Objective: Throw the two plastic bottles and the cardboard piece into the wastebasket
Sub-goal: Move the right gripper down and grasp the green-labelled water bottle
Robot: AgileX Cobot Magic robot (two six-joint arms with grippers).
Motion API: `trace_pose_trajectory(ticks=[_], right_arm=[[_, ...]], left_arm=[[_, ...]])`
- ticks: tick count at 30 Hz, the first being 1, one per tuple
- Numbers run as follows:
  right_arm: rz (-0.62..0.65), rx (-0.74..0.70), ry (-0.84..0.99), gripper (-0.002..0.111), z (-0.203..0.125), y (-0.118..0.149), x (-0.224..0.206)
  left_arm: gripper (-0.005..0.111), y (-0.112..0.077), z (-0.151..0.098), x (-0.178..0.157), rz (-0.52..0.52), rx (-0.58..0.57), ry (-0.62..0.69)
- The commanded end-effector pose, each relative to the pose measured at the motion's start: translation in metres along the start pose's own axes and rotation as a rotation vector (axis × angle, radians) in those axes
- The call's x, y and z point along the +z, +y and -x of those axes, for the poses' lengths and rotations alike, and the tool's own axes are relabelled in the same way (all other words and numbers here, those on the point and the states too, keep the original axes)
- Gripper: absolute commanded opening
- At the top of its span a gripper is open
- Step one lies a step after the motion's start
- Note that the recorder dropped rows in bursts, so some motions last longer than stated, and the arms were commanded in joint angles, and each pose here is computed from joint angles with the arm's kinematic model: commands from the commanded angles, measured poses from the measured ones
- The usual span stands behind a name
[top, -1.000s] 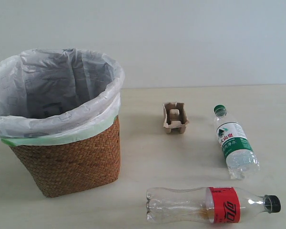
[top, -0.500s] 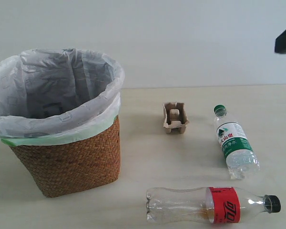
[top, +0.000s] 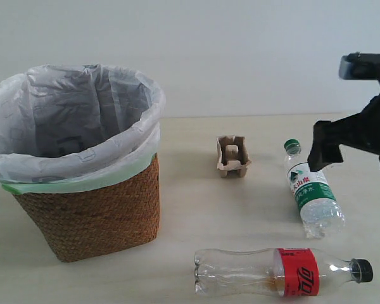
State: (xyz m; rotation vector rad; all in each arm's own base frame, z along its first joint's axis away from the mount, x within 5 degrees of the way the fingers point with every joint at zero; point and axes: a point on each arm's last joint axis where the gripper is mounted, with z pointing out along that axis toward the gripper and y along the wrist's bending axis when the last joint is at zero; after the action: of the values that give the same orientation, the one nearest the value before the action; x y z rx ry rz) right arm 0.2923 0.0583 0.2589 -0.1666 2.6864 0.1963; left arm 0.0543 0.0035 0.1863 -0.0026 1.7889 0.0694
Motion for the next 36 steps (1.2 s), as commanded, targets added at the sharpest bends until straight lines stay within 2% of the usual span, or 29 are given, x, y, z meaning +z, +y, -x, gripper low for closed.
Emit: trace_pose_trajectory(ticks=[1, 4, 8, 11, 19, 26, 28, 29, 31, 32, 33, 36], right_arm=[[0.007, -0.060, -0.016, 0.104, 0.008, 0.010, 0.029], [-0.018, -0.053, 0.002, 0.104, 0.015, 0.009, 0.052], [-0.051, -0.058, 0.112, 0.104, 0.028, 0.007, 0.080], [-0.093, -0.085, 0.107, 0.104, 0.029, 0.001, 0.103], [-0.094, -0.088, 0.083, 0.104, 0.028, -0.001, 0.133], [-0.091, -0.090, 0.052, 0.102, 0.030, -0.001, 0.137], [-0.091, -0.091, 0.050, 0.092, 0.031, -0.001, 0.137], [-0.091, -0.091, 0.050, 0.083, 0.031, -0.001, 0.137], [-0.092, -0.094, 0.048, 0.061, 0.031, -0.001, 0.137], [-0.092, -0.094, 0.048, 0.054, 0.031, -0.001, 0.137], [-0.093, -0.093, 0.055, 0.038, 0.030, -0.002, 0.137], [-0.094, -0.093, 0.065, 0.009, 0.029, -0.002, 0.137]], left_arm=[[0.005, -0.001, -0.001, 0.000, -0.008, -0.005, 0.000], [0.005, -0.001, -0.001, 0.000, -0.008, -0.005, 0.000], [0.005, -0.001, -0.001, 0.000, -0.008, -0.005, 0.000], [0.005, -0.001, -0.001, 0.000, -0.008, -0.005, 0.000], [0.005, -0.001, -0.001, 0.000, -0.008, -0.005, 0.000], [0.005, -0.001, -0.001, 0.000, -0.008, -0.005, 0.000], [0.005, -0.001, -0.001, 0.000, -0.008, -0.005, 0.000], [0.005, -0.001, -0.001, 0.000, -0.008, -0.005, 0.000], [0.005, -0.001, -0.001, 0.000, -0.008, -0.005, 0.000], [0.005, -0.001, -0.001, 0.000, -0.008, -0.005, 0.000], [0.005, -0.001, -0.001, 0.000, -0.008, -0.005, 0.000], [0.005, -0.001, -0.001, 0.000, -0.008, -0.005, 0.000]])
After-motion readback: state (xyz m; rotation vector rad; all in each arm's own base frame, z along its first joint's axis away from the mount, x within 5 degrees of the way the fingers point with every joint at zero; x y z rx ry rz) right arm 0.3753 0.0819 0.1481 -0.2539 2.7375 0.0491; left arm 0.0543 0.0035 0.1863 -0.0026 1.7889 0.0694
